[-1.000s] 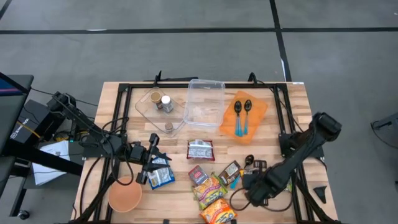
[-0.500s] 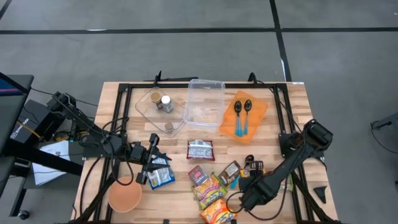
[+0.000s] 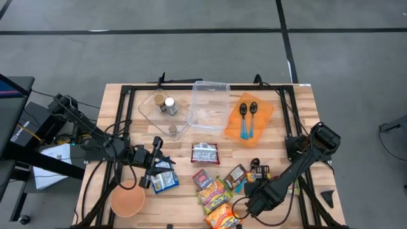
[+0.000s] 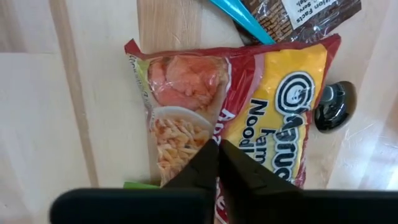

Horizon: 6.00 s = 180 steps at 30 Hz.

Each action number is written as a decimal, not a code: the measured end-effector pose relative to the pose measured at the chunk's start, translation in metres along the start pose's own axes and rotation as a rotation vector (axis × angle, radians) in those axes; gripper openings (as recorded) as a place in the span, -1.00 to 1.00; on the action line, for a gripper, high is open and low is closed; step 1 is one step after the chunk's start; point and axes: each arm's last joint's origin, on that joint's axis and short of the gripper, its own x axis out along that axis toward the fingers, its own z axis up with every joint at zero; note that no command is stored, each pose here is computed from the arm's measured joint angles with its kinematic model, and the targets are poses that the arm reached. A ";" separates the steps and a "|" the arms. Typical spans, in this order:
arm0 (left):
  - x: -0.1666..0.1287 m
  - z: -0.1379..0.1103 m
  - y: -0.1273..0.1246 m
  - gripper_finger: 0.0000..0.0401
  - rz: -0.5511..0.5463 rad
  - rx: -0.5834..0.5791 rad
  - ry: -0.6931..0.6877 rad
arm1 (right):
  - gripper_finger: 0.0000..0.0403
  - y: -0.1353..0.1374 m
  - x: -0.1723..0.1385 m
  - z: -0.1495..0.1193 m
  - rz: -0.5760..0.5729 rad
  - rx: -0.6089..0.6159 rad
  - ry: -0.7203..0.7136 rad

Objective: Pick & Place Food Item
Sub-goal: Put the red noodle pack into the white bin, then put the green noodle pack into the white bin

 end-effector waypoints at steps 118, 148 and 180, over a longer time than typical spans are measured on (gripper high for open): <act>0.000 -0.006 0.000 -0.53 0.009 0.068 0.053 | -0.65 -0.416 0.008 0.170 -0.132 0.528 -0.303; 0.000 -0.006 0.000 -0.53 0.009 0.071 0.060 | -0.32 -0.294 -0.157 0.075 0.164 0.459 -0.334; 0.000 -0.006 0.000 -0.53 0.009 0.070 0.058 | -0.33 -0.088 -0.195 0.019 0.279 0.147 -0.236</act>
